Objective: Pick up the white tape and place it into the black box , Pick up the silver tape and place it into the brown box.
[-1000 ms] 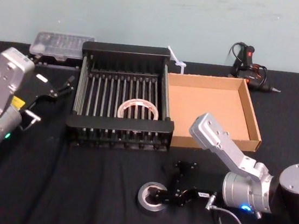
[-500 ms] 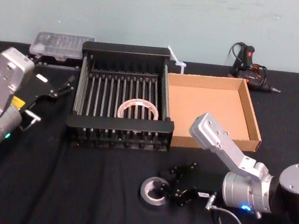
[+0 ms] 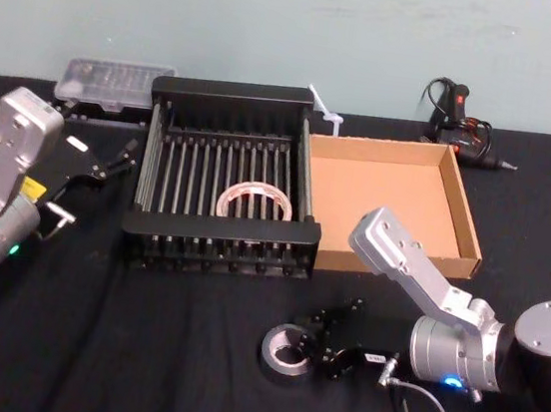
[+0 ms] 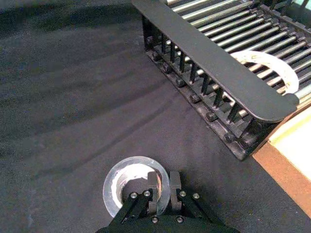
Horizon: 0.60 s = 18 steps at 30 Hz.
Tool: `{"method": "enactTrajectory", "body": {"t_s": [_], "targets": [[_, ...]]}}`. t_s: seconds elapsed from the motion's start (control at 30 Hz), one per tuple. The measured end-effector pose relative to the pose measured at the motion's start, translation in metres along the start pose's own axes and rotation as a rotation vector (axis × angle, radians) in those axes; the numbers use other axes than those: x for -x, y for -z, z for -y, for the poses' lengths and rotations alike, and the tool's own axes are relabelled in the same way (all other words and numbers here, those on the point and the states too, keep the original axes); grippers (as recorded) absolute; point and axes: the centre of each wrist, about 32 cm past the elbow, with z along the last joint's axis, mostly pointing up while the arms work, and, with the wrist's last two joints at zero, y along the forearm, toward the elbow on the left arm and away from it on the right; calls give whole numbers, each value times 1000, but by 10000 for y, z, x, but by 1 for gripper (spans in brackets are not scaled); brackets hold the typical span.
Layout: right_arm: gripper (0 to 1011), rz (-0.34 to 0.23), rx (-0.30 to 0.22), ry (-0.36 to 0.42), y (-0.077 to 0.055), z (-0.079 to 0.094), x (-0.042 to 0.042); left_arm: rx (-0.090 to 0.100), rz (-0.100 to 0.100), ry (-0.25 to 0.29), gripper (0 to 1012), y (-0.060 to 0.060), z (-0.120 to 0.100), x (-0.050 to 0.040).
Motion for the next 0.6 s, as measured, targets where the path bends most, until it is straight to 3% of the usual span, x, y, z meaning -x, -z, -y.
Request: {"method": "enactTrajectory", "body": {"t_s": [0.6], "targets": [[159,-12,-31,4,-50,126,-48,0,0,0,1001,0,0,0]]}}
